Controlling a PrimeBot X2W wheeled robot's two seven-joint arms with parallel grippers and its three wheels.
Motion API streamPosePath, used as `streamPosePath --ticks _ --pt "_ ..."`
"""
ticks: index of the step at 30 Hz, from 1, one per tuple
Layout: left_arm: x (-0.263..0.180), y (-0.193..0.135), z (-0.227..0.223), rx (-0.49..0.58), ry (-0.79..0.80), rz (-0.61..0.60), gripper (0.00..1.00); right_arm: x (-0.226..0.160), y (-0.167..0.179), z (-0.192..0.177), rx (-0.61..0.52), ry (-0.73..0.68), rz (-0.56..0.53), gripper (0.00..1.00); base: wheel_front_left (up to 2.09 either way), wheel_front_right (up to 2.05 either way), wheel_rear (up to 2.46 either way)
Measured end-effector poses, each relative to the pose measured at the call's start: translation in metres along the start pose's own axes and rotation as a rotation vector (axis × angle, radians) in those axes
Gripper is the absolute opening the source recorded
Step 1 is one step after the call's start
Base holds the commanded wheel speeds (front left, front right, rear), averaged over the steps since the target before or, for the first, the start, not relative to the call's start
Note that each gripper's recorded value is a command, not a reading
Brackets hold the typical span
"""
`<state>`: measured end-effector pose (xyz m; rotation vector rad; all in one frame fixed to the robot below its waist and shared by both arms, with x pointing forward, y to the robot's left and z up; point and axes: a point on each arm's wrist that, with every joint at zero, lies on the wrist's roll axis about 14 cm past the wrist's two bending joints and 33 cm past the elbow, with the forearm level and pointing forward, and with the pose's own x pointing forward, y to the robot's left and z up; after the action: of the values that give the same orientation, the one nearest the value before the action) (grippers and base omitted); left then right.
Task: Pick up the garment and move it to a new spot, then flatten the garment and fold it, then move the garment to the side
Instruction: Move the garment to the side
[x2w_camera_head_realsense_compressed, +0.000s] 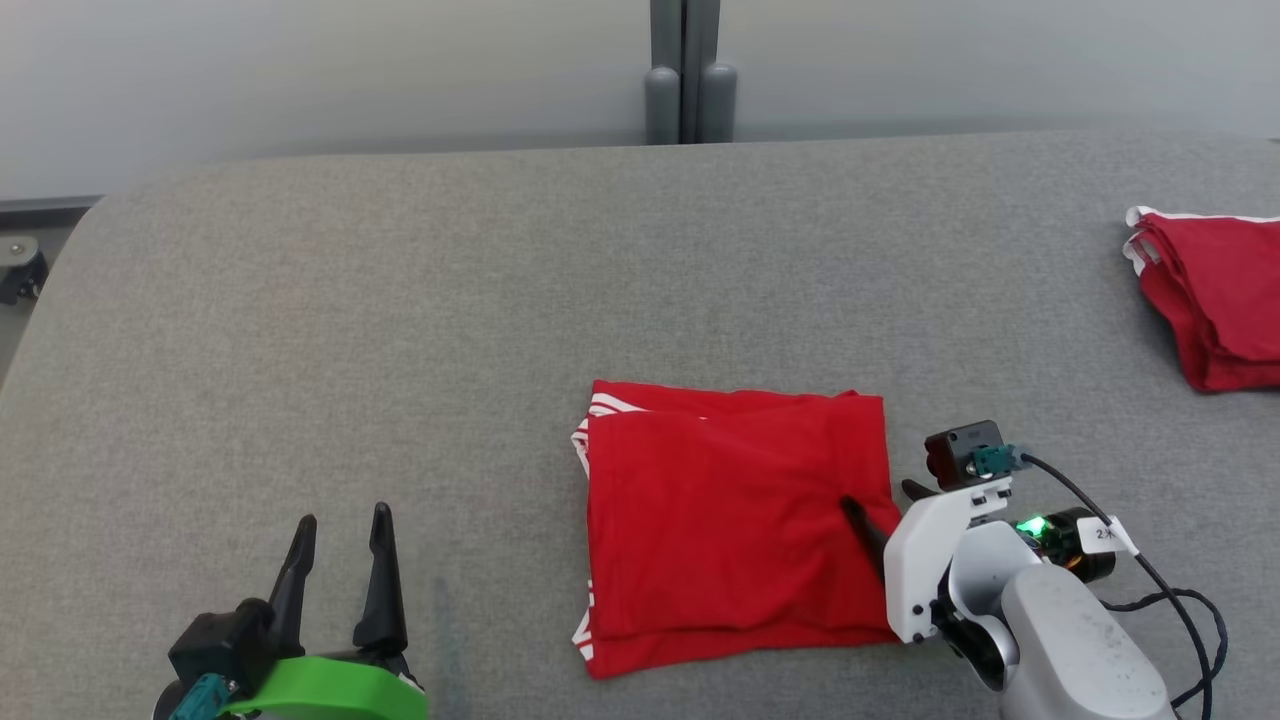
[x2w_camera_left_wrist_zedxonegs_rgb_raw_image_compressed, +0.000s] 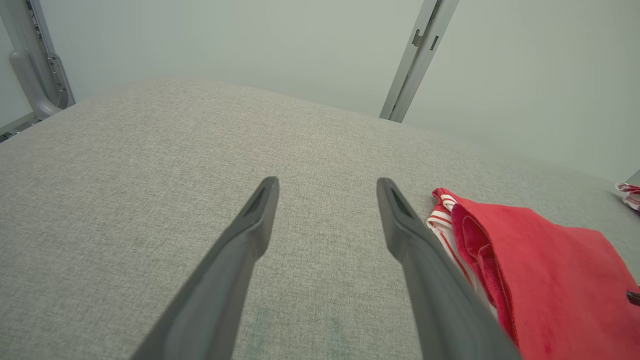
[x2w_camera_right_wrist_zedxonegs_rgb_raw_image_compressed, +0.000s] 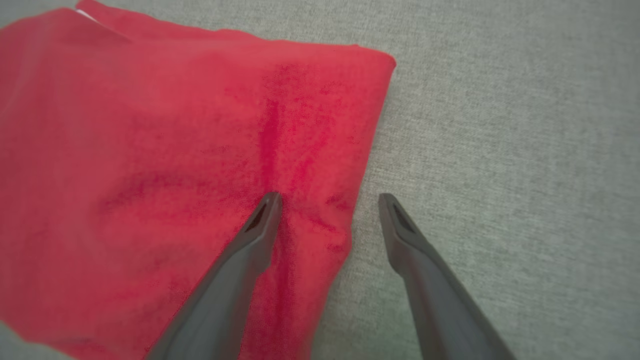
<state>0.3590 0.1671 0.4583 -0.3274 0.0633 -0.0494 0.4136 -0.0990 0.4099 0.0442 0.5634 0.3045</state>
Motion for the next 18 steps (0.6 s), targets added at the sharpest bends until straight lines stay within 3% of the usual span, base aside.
streamPosePath --ticks 6,7,8,9,10,11,12,18 --pt "0.001 0.009 -0.002 0.000 0.007 0.029 1.00 0.014 0.012 -0.007 0.026 0.059 0.048 1.00 0.00 0.00 0.00" --pt "0.001 0.011 -0.003 0.000 0.008 0.033 1.00 0.016 0.015 -0.007 0.030 0.064 0.057 0.91 0.00 0.00 0.00" --pt "0.001 0.011 -0.003 0.000 0.010 0.036 1.00 0.018 0.016 -0.008 0.031 0.069 0.060 0.50 0.00 0.00 0.00" --pt "0.001 0.012 -0.003 0.000 0.011 0.038 1.00 0.019 0.017 -0.008 0.029 0.073 0.064 0.40 0.00 0.00 0.00" --pt "0.002 0.012 -0.004 0.000 0.012 0.038 1.00 0.020 0.017 -0.008 0.030 0.076 0.068 0.24 0.00 0.00 0.00" --pt "0.003 0.012 -0.004 0.000 0.012 0.036 1.00 0.021 0.018 -0.009 0.032 0.079 0.070 0.19 0.00 0.00 0.00" --pt "0.005 0.010 -0.004 -0.001 0.012 0.032 1.00 0.021 0.019 -0.008 0.033 0.080 0.073 0.00 0.00 0.00 0.00" --pt "0.015 -0.002 -0.007 -0.005 0.019 -0.007 1.00 0.024 0.010 0.007 0.019 0.032 0.053 0.00 0.00 0.00 0.00"
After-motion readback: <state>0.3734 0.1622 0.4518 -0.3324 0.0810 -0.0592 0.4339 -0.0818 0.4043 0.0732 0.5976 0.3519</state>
